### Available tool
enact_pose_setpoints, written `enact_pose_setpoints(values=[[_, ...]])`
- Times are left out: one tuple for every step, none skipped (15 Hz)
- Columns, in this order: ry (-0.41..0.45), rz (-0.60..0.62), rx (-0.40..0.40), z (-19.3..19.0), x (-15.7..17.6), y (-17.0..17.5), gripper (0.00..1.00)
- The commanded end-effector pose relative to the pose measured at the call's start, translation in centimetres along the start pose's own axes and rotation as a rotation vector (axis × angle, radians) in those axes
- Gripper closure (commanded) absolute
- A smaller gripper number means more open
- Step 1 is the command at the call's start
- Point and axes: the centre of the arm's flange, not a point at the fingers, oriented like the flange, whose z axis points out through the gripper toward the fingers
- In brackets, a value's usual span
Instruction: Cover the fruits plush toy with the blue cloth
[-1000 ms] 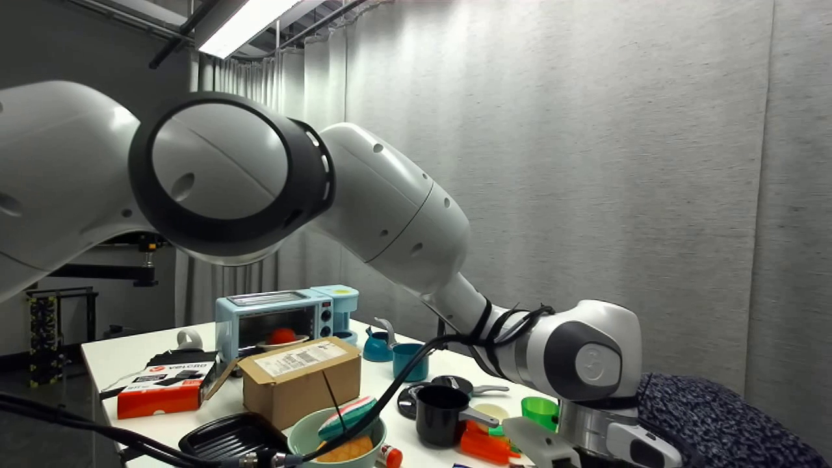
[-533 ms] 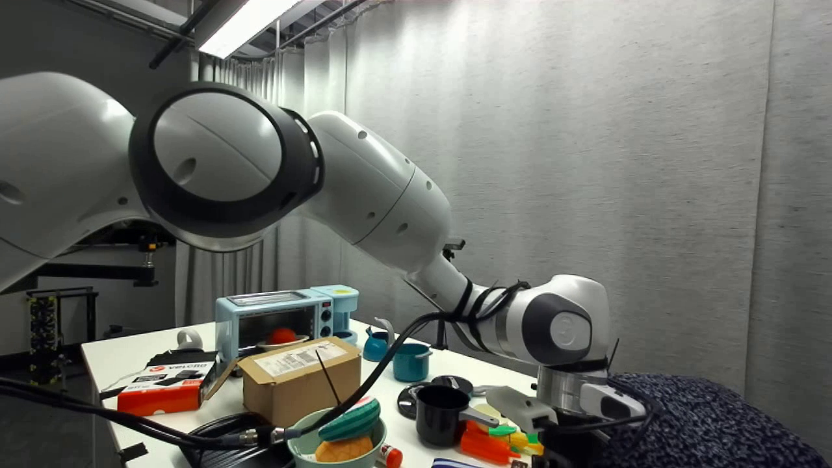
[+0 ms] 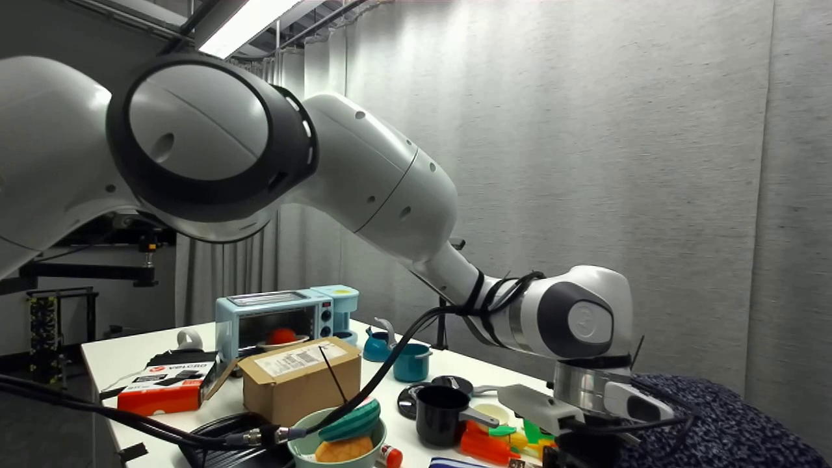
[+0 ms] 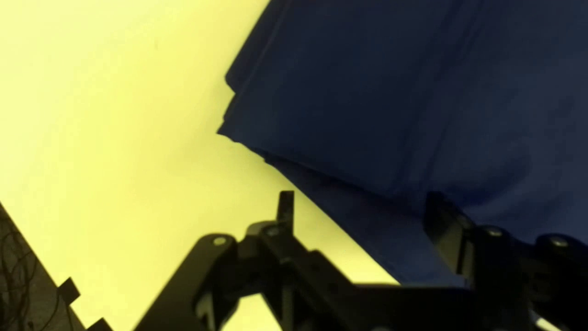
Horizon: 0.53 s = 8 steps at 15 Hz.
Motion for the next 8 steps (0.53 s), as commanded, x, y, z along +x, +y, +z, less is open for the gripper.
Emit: enact_pose_setpoints(values=[[-0.064, -0.060, 0.010, 0.9, 0.5, 4.7, 0.00], [-0.083, -0.076, 0.015, 1.2, 0.7, 5.8, 0.00], [-0.116, -0.093, 0.035, 1.6, 0.9, 7.0, 0.00], [-0.150, -0.110, 0.063, 1.8, 1.1, 8.0, 0.00], [-0.182, -0.129, 0.087, 2.0, 1.0, 8.9, 0.00], [-0.215, -0.148, 0.116, 2.0, 0.9, 9.6, 0.00], [-0.248, -0.168, 0.143, 2.1, 0.8, 10.2, 0.00], [-0.276, -0.186, 0.165, 2.2, 0.6, 10.8, 0.00]])
